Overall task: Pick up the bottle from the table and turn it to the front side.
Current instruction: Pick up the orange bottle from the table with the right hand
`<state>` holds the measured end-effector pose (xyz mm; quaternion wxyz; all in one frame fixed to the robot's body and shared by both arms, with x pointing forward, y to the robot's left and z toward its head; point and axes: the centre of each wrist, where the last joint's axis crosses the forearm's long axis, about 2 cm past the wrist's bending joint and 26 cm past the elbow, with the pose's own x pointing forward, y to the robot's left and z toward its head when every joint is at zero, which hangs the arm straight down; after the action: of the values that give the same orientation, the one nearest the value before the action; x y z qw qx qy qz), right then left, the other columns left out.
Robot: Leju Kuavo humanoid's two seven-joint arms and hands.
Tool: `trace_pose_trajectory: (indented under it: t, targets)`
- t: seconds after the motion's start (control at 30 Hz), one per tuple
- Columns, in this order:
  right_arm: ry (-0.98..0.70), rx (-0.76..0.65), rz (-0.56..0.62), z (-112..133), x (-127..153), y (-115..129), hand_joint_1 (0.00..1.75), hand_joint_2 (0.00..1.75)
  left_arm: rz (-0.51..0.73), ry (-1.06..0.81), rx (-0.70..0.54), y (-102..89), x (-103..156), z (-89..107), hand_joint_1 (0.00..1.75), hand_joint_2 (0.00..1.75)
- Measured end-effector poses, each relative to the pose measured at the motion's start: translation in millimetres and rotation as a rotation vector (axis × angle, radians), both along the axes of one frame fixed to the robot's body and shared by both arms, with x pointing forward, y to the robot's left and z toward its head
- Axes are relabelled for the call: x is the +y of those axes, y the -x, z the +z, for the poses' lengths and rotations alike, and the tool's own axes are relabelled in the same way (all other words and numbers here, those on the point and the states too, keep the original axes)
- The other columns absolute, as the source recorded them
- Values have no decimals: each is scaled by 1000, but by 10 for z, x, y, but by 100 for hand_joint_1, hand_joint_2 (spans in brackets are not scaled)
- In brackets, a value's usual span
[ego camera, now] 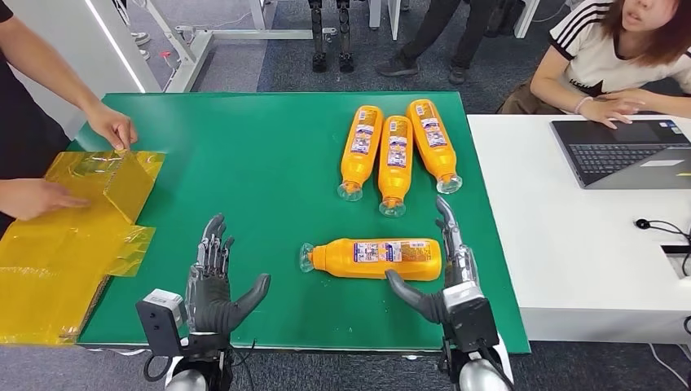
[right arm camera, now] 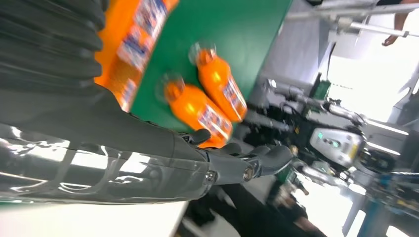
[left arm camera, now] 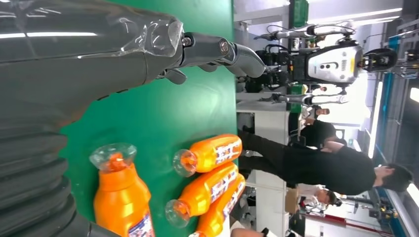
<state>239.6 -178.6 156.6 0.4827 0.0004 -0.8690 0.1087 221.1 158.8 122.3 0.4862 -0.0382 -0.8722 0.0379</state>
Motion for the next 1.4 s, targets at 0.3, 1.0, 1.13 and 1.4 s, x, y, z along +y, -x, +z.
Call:
trace_pose_trajectory:
  t: [0.3, 1.0, 1.13, 1.4]
  targets:
    - [342, -88, -99, 99, -372, -400, 0, 175, -47, -19, -17, -143, -43, -10, 0, 175]
    - [930, 236, 183, 942, -719, -1943, 0, 175, -125, -43, 1, -467, -200, -29, 0, 175]
    - [956, 291, 248, 1144, -780, -2089, 0, 175, -123, -41, 12, -469, -212, -40, 0, 175]
    - [995, 417, 450, 1618, -836, -2248, 0, 175, -135, -41, 22, -462, -235, -56, 0, 175]
